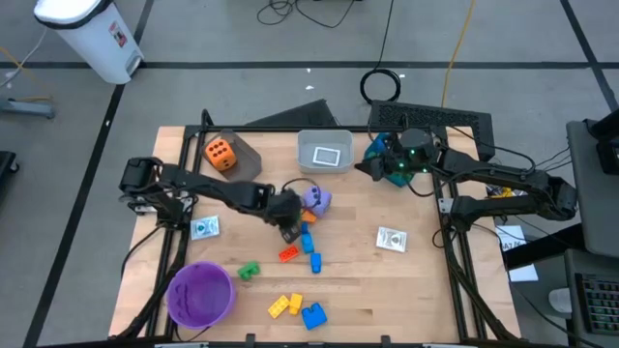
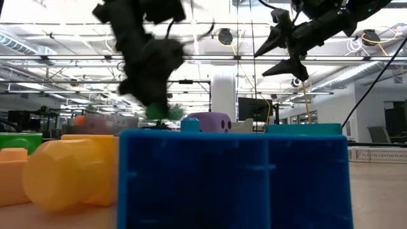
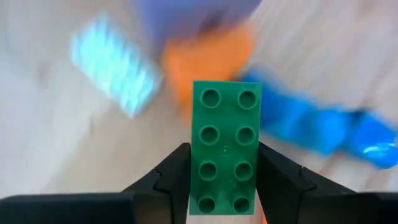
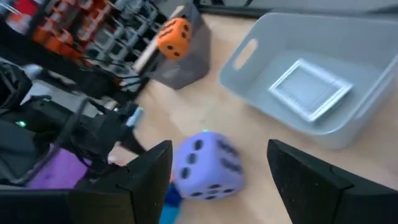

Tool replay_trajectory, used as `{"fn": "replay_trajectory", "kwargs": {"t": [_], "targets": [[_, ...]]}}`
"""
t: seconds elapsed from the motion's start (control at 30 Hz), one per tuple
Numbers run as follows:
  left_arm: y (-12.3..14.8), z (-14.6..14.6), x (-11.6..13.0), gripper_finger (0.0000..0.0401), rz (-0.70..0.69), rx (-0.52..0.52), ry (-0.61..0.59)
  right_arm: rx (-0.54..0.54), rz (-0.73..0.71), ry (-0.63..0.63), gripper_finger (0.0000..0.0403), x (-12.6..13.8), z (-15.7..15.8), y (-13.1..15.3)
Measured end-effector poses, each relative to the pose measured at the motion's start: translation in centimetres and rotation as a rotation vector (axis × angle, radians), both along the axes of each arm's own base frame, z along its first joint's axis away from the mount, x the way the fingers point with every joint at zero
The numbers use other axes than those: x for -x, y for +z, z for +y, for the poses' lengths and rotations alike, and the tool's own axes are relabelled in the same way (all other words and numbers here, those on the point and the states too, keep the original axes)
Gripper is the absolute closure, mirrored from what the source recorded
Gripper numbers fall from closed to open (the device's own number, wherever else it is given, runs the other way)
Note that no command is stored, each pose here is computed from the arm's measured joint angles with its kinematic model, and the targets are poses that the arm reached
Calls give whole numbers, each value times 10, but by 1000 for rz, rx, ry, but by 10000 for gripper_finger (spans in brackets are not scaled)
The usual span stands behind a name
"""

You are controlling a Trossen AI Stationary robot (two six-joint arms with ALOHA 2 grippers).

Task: Pick & Place Toys
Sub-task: Put the dark green game piece into the blue bin

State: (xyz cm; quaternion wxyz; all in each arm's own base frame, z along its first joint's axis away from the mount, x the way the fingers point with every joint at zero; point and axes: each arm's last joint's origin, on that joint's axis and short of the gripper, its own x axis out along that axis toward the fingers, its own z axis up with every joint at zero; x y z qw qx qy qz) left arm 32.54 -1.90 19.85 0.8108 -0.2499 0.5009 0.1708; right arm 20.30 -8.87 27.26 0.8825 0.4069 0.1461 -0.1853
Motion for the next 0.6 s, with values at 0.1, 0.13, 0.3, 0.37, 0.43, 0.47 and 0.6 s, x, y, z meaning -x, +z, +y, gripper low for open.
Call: {"fn": "replay_trajectory", "kwargs": {"t": [0.1, 0.13, 0.3, 0.37, 0.43, 0.47, 0.6], "targets": [[34, 4, -10, 255, -50, -113, -68, -97, -75, 16, 147, -3, 2, 4], [46, 7, -14, 255, -62, -153, -84, -120, -102, 31, 147, -5, 4, 6], [98, 24, -26, 255, -117, -312, -143, -198, -263, 82, 147, -16, 14, 19], [110, 33, -28, 255, -131, -334, -146, -259, -286, 91, 147, -22, 18, 19], [120, 41, -29, 255, -150, -355, -144, -310, -292, 103, 147, -30, 21, 15], [124, 45, -29, 255, -157, -367, -143, -328, -286, 111, 147, -33, 24, 13], [131, 53, -26, 255, -122, -406, -160, -354, -267, 146, 147, -50, 30, 1]]}}
